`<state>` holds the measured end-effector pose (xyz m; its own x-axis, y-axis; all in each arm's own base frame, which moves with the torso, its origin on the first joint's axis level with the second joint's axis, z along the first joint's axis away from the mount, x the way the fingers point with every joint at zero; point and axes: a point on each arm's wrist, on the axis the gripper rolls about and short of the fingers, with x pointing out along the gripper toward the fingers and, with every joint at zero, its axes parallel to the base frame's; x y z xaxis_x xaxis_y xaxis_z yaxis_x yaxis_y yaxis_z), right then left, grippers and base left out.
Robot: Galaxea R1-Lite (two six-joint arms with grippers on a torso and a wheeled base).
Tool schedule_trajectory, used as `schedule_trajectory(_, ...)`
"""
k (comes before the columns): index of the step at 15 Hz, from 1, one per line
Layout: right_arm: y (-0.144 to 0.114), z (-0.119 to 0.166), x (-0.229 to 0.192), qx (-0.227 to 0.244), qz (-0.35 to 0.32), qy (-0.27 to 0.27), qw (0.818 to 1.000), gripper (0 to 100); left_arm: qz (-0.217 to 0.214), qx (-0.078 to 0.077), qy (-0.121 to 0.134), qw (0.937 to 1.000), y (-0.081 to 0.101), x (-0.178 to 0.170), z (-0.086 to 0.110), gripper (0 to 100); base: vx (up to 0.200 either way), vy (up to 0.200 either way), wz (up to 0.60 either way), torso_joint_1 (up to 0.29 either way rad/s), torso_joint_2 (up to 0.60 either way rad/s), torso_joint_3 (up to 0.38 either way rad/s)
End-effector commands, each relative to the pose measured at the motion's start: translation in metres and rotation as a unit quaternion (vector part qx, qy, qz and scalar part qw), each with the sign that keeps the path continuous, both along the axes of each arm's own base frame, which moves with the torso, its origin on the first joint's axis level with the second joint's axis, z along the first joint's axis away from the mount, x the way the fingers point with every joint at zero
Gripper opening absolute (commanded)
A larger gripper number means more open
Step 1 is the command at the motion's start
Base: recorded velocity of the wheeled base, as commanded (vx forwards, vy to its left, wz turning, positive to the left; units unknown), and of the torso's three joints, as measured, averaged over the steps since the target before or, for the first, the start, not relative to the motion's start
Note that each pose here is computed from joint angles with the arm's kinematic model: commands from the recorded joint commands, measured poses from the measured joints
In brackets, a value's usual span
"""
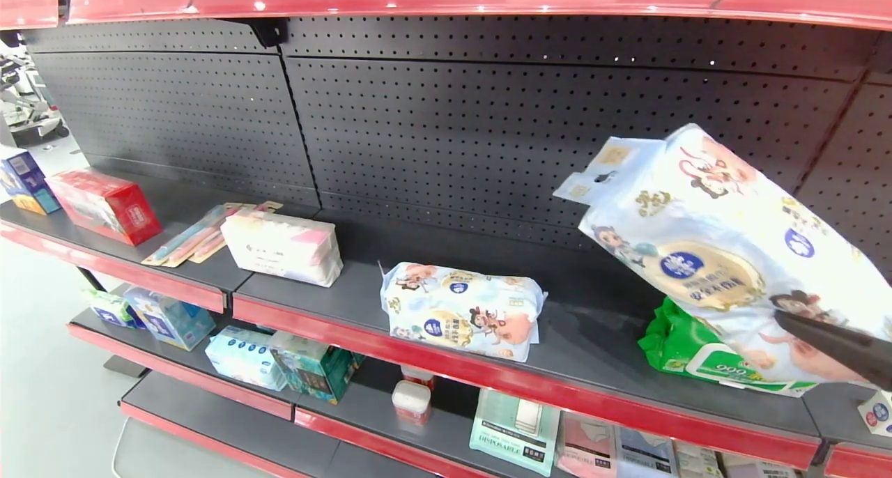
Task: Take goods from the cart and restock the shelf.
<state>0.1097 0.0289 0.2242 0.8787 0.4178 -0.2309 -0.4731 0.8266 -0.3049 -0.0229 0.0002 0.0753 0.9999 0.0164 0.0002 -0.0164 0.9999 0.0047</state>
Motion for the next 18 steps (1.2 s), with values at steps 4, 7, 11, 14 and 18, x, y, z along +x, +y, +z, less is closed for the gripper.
schedule_trajectory(4,0.024,-0.039,0.061,0.008,0.026,0.067,0.997,0,0.000,0.000,0.001,1.0000,0.000,0.000,0.000,100,0.000,0.000,0.00,0.000,0.00,0.000)
schedule_trajectory(7,0.033,-0.048,0.078,0.007,0.036,0.069,0.997,0,0.000,0.000,0.001,1.0000,0.000,0.000,0.000,100,0.000,0.000,0.00,0.000,0.00,0.000)
schedule_trajectory(11,0.042,-0.045,0.101,0.022,0.037,0.052,0.998,0,0.000,0.000,0.001,1.0000,0.000,0.000,0.000,100,0.000,0.000,0.00,0.000,0.00,0.000)
schedule_trajectory(14,0.050,-0.047,0.119,0.027,0.041,0.033,0.998,0,0.000,0.000,0.001,1.0000,0.000,0.000,0.000,100,0.000,0.000,0.00,0.000,0.00,0.000)
schedule_trajectory(18,0.056,-0.047,0.141,0.029,0.038,0.026,0.999,0,0.000,0.000,0.001,1.0000,0.000,0.000,0.000,100,0.000,0.000,0.00,0.000,0.00,0.000)
